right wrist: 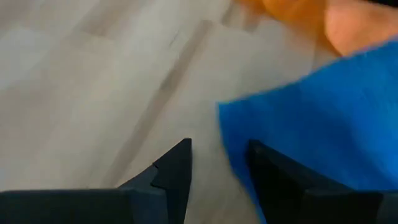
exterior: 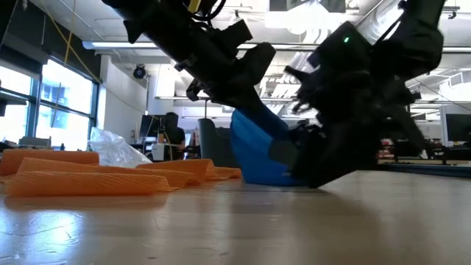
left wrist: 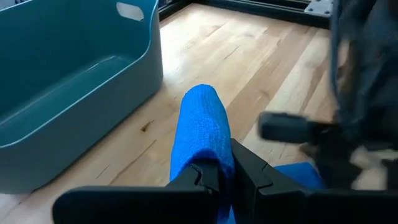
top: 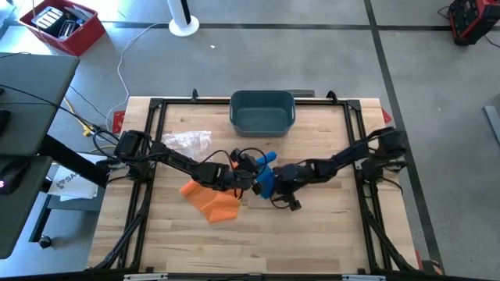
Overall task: Roll bandage
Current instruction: Roll the blue bandage
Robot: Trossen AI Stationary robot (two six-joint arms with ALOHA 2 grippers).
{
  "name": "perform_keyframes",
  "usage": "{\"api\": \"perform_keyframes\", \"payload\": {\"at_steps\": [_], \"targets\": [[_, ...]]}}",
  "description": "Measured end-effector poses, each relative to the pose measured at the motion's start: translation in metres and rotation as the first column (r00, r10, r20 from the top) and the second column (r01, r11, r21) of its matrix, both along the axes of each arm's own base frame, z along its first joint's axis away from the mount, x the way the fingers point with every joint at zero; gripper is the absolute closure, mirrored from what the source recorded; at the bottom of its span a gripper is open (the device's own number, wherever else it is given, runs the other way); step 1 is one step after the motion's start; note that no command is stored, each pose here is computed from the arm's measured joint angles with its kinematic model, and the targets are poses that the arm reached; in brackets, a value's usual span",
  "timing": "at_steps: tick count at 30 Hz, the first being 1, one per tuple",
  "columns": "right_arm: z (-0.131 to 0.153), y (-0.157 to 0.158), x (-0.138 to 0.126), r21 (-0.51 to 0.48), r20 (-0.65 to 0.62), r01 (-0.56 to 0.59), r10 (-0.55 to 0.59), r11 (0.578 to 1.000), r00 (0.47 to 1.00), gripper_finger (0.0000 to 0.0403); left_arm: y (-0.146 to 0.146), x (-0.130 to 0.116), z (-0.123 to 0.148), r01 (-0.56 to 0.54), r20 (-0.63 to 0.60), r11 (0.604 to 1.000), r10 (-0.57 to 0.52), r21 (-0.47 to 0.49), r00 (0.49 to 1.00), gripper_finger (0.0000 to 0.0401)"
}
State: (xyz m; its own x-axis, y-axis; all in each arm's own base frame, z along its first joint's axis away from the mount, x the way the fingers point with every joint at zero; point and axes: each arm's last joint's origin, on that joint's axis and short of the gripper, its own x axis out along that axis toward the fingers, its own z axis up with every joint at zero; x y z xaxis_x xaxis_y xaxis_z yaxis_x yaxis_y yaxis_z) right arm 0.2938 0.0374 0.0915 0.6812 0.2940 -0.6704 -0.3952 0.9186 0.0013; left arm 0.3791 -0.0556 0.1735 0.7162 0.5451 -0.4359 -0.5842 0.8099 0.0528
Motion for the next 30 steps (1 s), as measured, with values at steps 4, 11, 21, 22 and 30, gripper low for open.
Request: {"api": "perform_keyframes", "payload": {"at_steps": [4,11,21,22,30], "targets": [[-0.012,-0.001,0.006,0.023,-0.032,0.034,-0.033,0.999,0.999,0.0262,0.000,0.000,0.000,-0.002,-0.004,1.000,0.002,0.003,1.000,0.0389],[-0.019,-0.002,-0.001,0.053,-0.075,0.031,-0.027,0.998,0.997,0.0367,-0.001,-0.002,0.001,-0.019,-0.008,1.000,0.019,0.003,1.000,0.0389],[-0.003,0.012,-0.028,0.055,-0.136,0.054,-0.046,0.997,0.990,0.0400,-0.007,-0.022,0.027,-0.147,0.010,0.986,0.147,0.084,0.989,0.0389],[0.000,0.016,-0.033,0.059,-0.144,0.056,-0.047,0.997,0.988,0.0400,-0.006,-0.025,0.028,-0.165,0.006,0.982,0.165,0.087,0.986,0.0389],[0.032,0.053,-0.073,0.057,-0.081,0.014,-0.009,0.998,0.997,0.0402,-0.015,-0.046,0.041,-0.245,0.001,0.958,0.248,0.152,0.969,0.0389]]}}
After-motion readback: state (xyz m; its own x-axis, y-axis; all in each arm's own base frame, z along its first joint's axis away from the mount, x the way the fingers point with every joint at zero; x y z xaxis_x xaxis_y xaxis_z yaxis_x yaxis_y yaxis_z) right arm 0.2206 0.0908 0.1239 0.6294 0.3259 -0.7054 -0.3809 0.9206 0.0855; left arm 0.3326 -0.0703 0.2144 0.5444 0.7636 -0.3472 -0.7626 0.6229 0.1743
